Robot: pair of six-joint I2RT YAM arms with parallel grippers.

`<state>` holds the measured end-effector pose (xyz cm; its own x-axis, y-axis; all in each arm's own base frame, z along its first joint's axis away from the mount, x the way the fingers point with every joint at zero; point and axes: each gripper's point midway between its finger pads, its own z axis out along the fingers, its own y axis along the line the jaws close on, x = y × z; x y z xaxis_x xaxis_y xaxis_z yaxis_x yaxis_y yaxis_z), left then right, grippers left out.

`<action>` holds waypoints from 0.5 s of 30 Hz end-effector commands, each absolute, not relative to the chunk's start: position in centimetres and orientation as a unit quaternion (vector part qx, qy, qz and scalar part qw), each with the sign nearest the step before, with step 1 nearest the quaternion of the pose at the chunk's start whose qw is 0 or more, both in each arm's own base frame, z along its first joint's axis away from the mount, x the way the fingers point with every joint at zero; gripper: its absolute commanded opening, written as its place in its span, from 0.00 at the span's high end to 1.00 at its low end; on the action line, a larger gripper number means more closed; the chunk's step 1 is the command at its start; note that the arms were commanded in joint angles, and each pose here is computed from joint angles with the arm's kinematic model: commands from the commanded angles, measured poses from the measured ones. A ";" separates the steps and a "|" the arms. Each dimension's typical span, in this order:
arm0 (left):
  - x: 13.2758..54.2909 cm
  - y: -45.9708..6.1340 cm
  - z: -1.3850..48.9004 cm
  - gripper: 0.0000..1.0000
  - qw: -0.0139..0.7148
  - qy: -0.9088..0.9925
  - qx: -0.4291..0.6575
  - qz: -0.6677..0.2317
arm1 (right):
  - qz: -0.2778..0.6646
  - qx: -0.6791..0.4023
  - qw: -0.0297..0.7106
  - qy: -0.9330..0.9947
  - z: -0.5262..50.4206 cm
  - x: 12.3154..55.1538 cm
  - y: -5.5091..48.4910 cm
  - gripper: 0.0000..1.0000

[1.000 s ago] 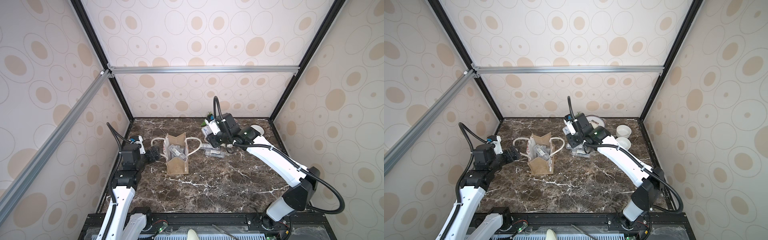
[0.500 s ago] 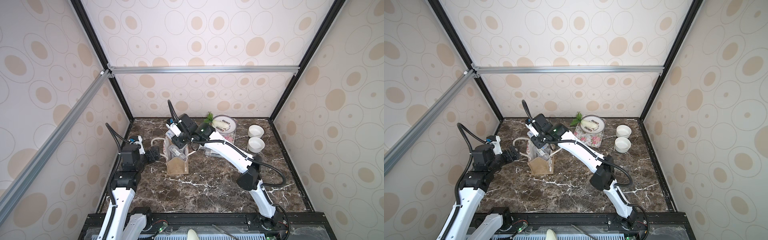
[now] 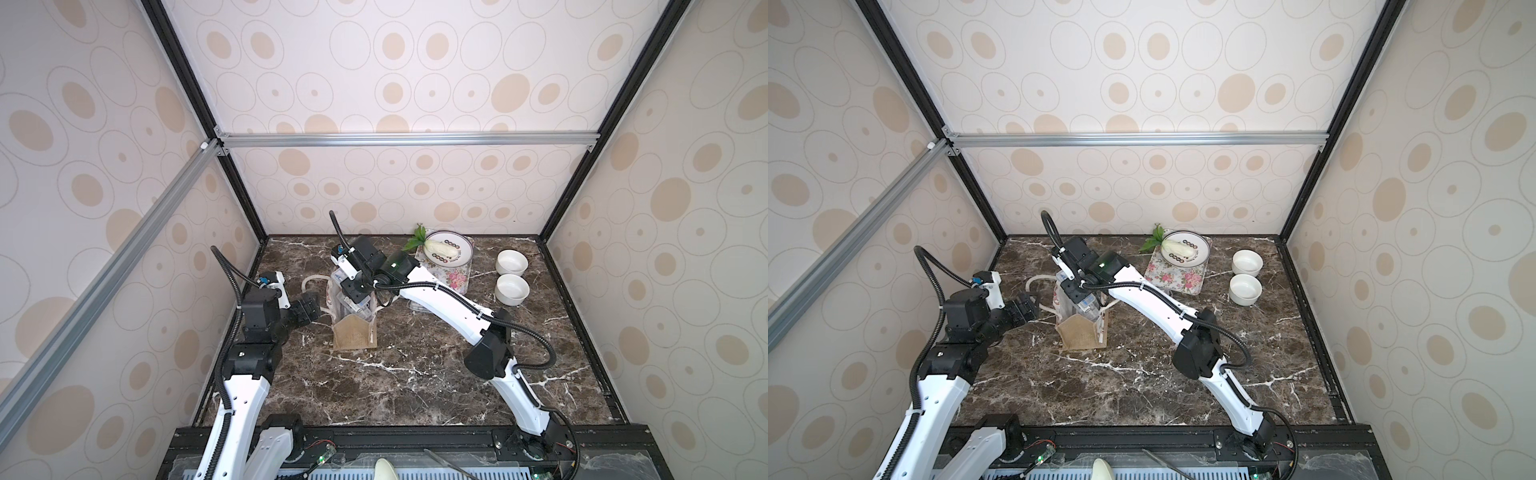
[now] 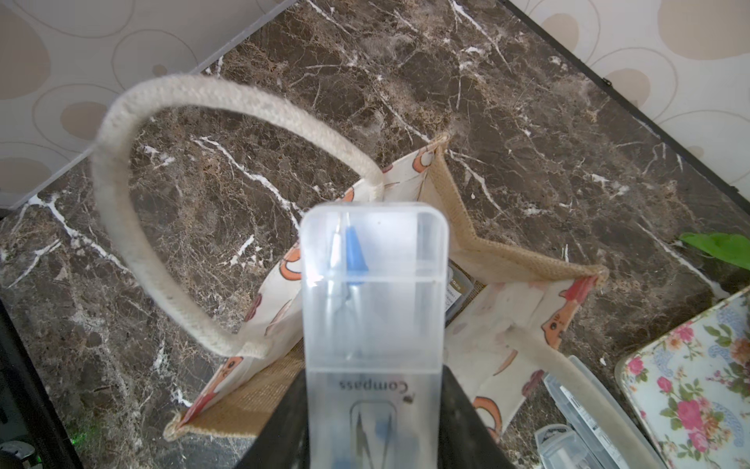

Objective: Put the compass set into the canvas bag
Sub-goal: Place the compass set in the canvas bag.

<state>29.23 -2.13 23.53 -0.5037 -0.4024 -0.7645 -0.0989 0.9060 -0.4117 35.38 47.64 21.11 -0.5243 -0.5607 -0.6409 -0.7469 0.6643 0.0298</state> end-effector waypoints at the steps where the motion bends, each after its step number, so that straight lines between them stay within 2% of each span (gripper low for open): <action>1: 29.0 -2.1 23.9 0.13 0.482 0.849 -0.145 -0.157 | 0.140 -0.367 0.297 0.870 19.1 35.9 47.8 0.59; 15: 28.9 -2.1 23.9 0.13 0.481 0.850 -0.146 -0.155 | 0.089 -0.325 0.271 0.902 14.8 37.1 46.4 0.56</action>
